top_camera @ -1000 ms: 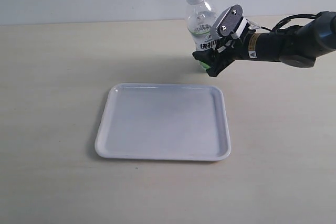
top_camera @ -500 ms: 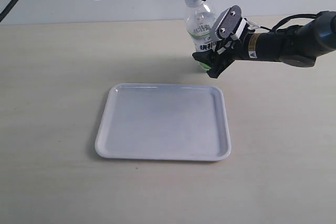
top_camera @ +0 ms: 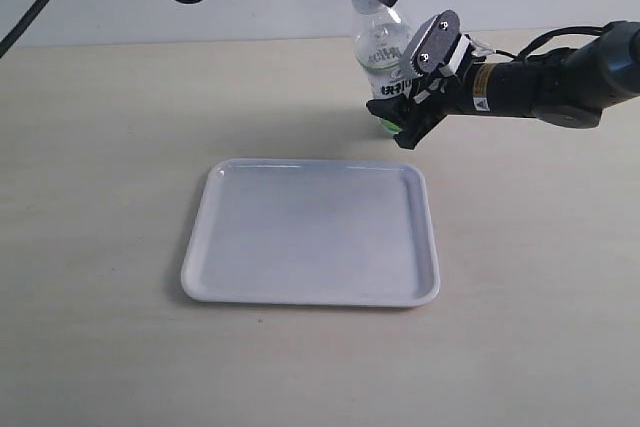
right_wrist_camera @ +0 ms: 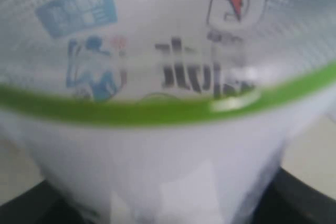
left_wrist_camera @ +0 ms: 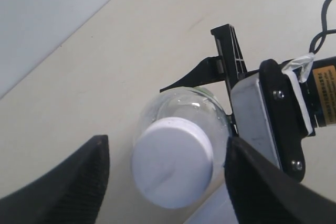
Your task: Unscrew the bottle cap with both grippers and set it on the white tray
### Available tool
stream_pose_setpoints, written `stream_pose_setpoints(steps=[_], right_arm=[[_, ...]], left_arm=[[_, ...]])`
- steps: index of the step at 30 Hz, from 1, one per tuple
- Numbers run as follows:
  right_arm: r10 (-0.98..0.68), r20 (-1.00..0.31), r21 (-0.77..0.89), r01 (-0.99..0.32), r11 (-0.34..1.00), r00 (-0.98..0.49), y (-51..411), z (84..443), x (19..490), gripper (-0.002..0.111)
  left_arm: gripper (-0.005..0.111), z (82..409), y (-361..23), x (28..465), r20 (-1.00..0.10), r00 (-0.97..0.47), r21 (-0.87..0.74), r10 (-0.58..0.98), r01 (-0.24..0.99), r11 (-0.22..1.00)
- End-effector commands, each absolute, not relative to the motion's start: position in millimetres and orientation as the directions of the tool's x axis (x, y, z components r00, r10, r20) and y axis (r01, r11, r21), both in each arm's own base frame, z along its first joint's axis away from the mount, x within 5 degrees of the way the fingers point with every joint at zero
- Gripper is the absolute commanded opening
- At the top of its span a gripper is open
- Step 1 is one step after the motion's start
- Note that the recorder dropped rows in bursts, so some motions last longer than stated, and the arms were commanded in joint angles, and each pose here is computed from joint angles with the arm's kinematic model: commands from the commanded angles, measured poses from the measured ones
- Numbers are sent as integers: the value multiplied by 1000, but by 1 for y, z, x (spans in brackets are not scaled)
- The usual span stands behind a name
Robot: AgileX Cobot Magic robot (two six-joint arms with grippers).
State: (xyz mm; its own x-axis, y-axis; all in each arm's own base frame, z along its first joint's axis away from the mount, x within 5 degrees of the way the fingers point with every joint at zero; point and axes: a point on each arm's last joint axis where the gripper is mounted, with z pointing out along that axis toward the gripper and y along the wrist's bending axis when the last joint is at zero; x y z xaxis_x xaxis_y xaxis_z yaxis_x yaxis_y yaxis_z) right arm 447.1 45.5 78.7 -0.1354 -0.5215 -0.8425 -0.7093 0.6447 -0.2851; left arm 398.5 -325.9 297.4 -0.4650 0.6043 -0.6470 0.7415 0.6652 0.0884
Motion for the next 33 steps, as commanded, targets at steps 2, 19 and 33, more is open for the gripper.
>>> stream_pose_setpoints(steps=[2, 19, 33], right_arm=[[-571, -807, -302, -727, 617, -149, 45, 70, 444, 0], [-565, -812, -299, -729, 616, -145, 45, 71, 444, 0], [-565, -812, -299, -729, 616, -145, 45, 71, 444, 0]], left_arm=[[62, 298, -326, 400, -658, -463, 87, 594, 737, 670], [54, 297, -327, 399, -654, -512, 35, 557, 715, 698], [57, 295, -321, 402, -643, -575, -29, 505, 678, 735]])
